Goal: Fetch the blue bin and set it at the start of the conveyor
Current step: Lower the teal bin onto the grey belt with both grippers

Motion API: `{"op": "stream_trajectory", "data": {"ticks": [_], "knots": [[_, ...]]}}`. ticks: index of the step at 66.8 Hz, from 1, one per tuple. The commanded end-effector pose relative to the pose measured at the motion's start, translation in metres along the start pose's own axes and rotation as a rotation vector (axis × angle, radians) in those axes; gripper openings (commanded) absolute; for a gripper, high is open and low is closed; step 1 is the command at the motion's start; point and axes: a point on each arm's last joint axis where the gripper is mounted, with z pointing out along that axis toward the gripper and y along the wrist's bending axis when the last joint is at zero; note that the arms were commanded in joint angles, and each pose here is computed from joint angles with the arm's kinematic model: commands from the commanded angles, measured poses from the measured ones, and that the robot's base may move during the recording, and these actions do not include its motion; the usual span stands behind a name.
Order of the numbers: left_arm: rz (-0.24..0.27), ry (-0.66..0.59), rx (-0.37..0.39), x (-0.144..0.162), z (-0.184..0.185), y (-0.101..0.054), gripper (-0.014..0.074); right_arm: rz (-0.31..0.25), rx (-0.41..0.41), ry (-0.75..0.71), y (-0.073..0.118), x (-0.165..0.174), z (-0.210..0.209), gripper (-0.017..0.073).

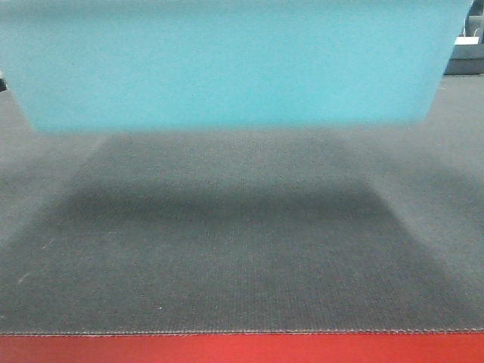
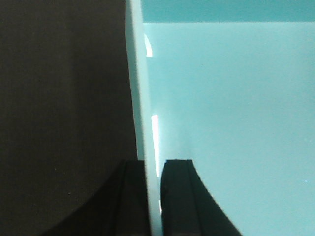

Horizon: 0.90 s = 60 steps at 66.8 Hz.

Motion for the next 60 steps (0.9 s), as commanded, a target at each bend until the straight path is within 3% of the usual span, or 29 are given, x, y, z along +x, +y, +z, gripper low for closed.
{"op": "stream_trajectory", "data": {"ticks": [1, 21, 27, 35, 45, 48, 60], "knots": [[0.004, -0.031, 0.005, 0.005, 0.012, 0.001, -0.0111, -0.044, 0.026, -0.037, -0.005, 0.004, 0.017, -0.0151], [0.009, 0.071, -0.021, 0.018, 0.053, 0.005, -0.0110, -0.036, 0.040, 0.070, -0.010, 0.014, 0.069, -0.0149], [0.015, 0.083, -0.027, 0.020, 0.055, 0.006, -0.0066, -0.035, 0.042, 0.088, -0.011, 0.015, 0.076, -0.0083], [0.017, 0.085, -0.028, 0.019, 0.055, 0.006, 0.0128, -0.034, 0.043, 0.099, -0.011, 0.017, 0.077, 0.0165], [0.017, 0.088, -0.028, 0.020, 0.055, 0.006, 0.0529, -0.035, 0.043, 0.097, -0.011, 0.015, 0.075, 0.0542], [0.017, 0.089, -0.029, 0.020, 0.054, 0.006, 0.0624, -0.035, 0.043, 0.098, -0.011, 0.015, 0.074, 0.0577], [0.034, 0.040, -0.029, 0.013, 0.028, 0.005, 0.0497, -0.038, 0.037, 0.041, -0.008, -0.002, 0.050, 0.0507]]}}
